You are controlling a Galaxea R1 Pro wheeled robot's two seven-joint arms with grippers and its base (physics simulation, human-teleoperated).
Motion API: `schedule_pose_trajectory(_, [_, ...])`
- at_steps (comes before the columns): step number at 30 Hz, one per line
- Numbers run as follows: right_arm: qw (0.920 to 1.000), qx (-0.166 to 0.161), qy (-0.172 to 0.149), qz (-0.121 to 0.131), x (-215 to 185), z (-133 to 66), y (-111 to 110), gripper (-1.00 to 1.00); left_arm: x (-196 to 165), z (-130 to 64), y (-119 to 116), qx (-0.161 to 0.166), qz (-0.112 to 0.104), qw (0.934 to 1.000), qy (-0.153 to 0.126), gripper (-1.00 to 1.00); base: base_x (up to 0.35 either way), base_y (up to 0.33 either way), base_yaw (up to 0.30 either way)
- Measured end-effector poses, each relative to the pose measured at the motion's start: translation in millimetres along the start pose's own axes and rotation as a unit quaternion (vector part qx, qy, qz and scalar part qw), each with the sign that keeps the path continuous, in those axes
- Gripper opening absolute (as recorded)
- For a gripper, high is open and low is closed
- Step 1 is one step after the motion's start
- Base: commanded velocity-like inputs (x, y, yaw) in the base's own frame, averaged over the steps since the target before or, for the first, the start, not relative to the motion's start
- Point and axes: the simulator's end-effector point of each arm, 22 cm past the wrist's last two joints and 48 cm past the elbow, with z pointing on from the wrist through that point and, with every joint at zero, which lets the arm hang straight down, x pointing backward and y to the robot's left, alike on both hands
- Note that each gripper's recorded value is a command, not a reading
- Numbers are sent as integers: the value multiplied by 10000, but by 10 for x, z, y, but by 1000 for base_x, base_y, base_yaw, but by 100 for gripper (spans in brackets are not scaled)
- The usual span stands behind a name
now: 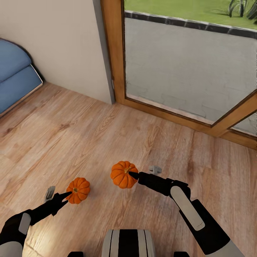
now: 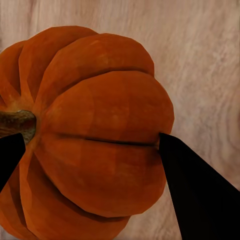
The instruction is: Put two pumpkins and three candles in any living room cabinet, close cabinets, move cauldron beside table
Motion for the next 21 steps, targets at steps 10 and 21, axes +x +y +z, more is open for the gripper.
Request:
schedule_pose_trajectory(10, [9998, 26, -143, -125, -116, -117, 79, -100, -120, -135, -360, 116, 299, 9994, 156, -100, -58, 0, 0])
schedule_pose_trajectory(21, [9995, 9, -257, -200, -212, -233, 189, -100, -191, -259, -573, 269, 377, 9989, 93, -100, -133, 0, 0])
